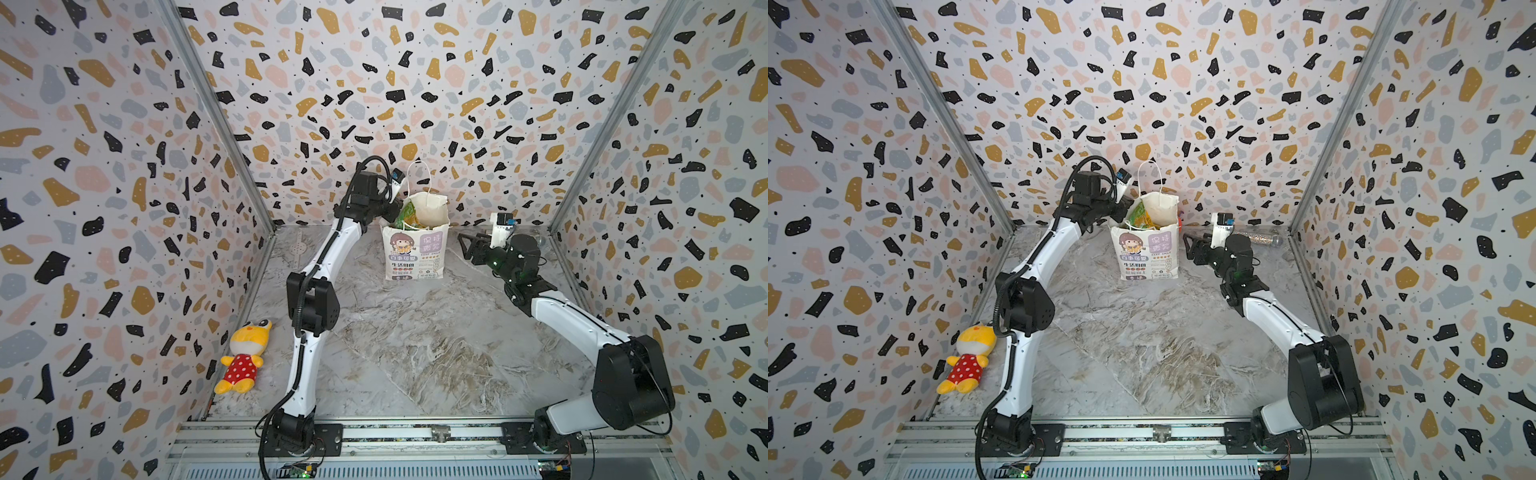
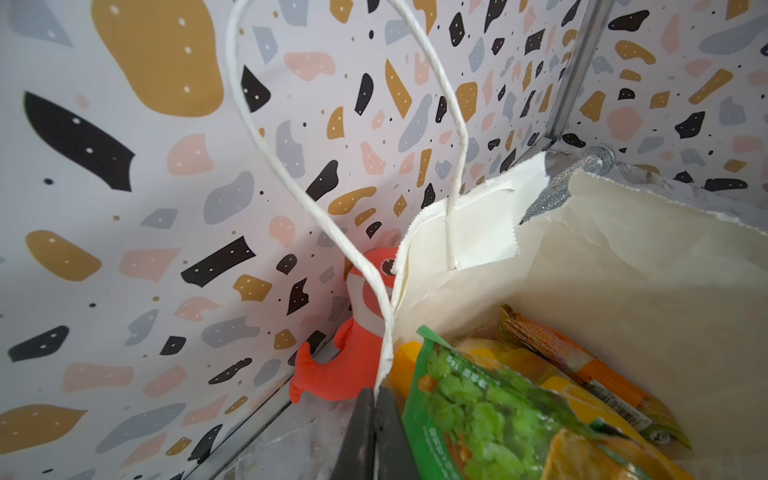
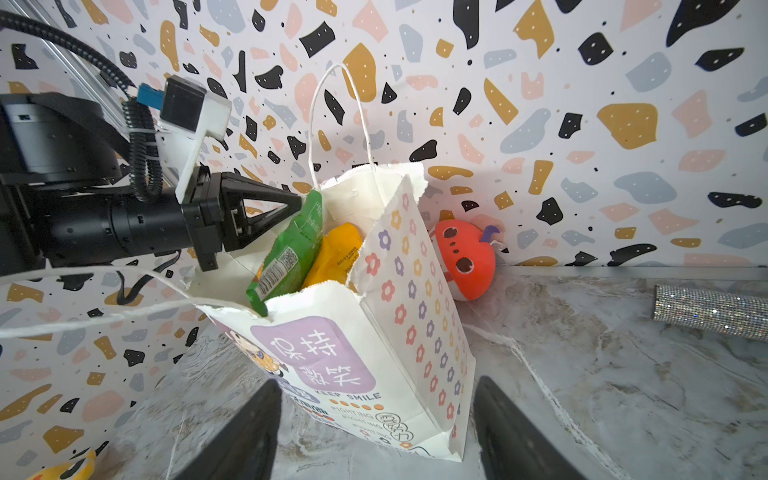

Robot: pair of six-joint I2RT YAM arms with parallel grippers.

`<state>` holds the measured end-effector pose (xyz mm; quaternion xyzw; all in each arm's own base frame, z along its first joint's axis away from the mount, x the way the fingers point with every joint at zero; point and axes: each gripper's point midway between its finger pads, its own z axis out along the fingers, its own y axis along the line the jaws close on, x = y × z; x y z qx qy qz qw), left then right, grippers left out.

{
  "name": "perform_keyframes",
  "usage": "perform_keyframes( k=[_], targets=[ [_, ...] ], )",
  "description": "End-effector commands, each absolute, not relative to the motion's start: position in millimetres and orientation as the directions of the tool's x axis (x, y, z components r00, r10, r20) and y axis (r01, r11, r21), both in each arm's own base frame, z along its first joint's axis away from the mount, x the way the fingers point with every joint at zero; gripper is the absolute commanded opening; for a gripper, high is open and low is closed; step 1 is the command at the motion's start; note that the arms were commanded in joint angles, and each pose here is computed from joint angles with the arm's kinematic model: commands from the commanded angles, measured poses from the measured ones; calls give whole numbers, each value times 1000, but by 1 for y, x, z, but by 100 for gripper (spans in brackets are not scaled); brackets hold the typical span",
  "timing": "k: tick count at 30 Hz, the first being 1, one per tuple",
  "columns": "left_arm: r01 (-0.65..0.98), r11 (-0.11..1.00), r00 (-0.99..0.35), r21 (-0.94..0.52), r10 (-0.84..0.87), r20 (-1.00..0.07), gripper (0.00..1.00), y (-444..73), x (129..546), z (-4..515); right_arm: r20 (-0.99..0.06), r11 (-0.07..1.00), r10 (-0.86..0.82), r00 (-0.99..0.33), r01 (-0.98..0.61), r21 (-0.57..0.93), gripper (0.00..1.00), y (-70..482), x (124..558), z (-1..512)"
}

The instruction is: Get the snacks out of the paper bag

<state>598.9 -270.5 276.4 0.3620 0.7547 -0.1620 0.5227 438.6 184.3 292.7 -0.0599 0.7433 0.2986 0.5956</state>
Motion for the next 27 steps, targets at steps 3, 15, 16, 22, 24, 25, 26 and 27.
perform_keyframes(
  k=[3, 15, 16, 22, 24, 25, 26, 27],
  targets=[
    [759, 611, -35, 225, 384, -923, 0, -283, 558, 336, -942, 811, 244, -228, -485, 328, 73, 186, 427, 333],
    [772, 577, 46, 269, 371, -928, 0, -277, 499, 356, -974, 810, 24, -226, -567, 151, 69, 238, 408, 351],
    [772, 578, 48, 265, 363, -931, 0, -277, 495, 357, -972, 806, 15, -234, -573, 150, 69, 241, 408, 352],
    [729, 633, 30, 260, 349, -937, 0, -262, 486, 356, -971, 782, -42, -234, -612, 114, 68, 255, 412, 366],
    [691, 682, 12, 238, 319, -948, 0, -251, 494, 360, -974, 794, -31, -222, -598, 112, 69, 251, 414, 371],
    [683, 697, -1, 218, 300, -954, 0, -247, 499, 362, -975, 803, -17, -220, -585, 118, 69, 248, 415, 372],
    [678, 707, -13, 200, 283, -959, 4, -243, 504, 365, -976, 809, -2, -218, -574, 126, 69, 245, 416, 375],
    [673, 720, -29, 169, 253, -967, 21, -238, 510, 368, -975, 809, 15, -221, -570, 141, 69, 242, 417, 376]
  ],
)
